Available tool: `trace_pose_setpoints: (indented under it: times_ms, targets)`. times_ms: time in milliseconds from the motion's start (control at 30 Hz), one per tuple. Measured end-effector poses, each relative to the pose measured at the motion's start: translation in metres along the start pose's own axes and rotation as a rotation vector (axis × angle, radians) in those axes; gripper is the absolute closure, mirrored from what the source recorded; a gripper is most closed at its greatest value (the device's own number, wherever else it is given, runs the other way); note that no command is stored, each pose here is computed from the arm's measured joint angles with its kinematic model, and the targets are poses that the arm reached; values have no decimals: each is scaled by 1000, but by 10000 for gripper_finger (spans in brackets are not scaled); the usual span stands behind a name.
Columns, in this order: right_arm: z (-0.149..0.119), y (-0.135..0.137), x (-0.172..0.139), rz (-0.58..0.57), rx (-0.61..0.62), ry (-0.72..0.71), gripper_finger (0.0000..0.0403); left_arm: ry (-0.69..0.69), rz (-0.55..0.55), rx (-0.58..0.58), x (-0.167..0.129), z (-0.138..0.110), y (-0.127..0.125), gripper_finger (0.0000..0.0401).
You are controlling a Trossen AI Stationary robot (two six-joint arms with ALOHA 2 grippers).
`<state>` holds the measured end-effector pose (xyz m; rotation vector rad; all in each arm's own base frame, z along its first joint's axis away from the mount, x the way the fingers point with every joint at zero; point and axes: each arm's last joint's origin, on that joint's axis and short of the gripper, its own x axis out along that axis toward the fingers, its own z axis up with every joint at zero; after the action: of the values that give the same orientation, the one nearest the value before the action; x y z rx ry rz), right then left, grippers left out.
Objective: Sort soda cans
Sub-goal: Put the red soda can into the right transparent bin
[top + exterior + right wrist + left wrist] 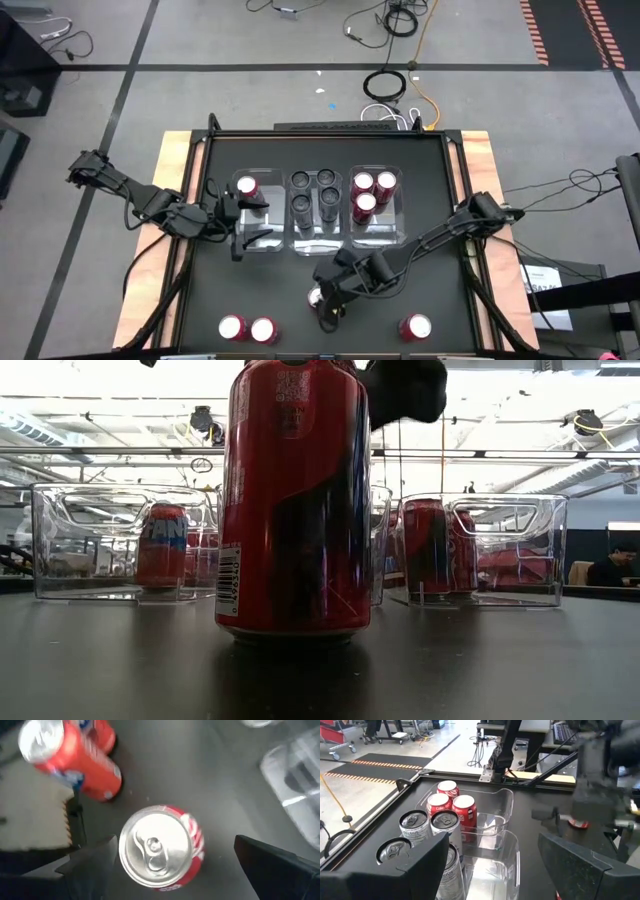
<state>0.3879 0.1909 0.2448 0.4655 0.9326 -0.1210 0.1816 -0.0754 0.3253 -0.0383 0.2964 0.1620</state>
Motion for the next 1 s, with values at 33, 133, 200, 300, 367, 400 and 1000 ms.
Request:
trace_pose_setpoints:
  times_ms: [33, 133, 200, 300, 367, 400, 1000]
  targets:
    - [-2, 1, 4, -2, -29, 5, 10, -1, 0, -1, 0, 0, 0, 85]
    - [-7, 1, 15, -16, -69, 23, 10, 0, 0, 0, 0, 0, 0, 85]
    - [-9, 0, 22, -22, -70, 33, 10, 0, 0, 0, 0, 0, 0, 85]
    - [-12, -1, 30, -37, -76, 43, 10, -1, 0, -1, 0, 0, 0, 85]
    - [-13, -2, 34, -45, -77, 49, 10, 0, 0, -1, 0, 0, 0, 85]
    - [-13, -3, 35, -48, -77, 51, 10, 0, 0, -1, 0, 0, 0, 85]
    - [-12, -9, 30, -84, -74, 78, 119, 0, 0, 0, 0, 0, 0, 85]
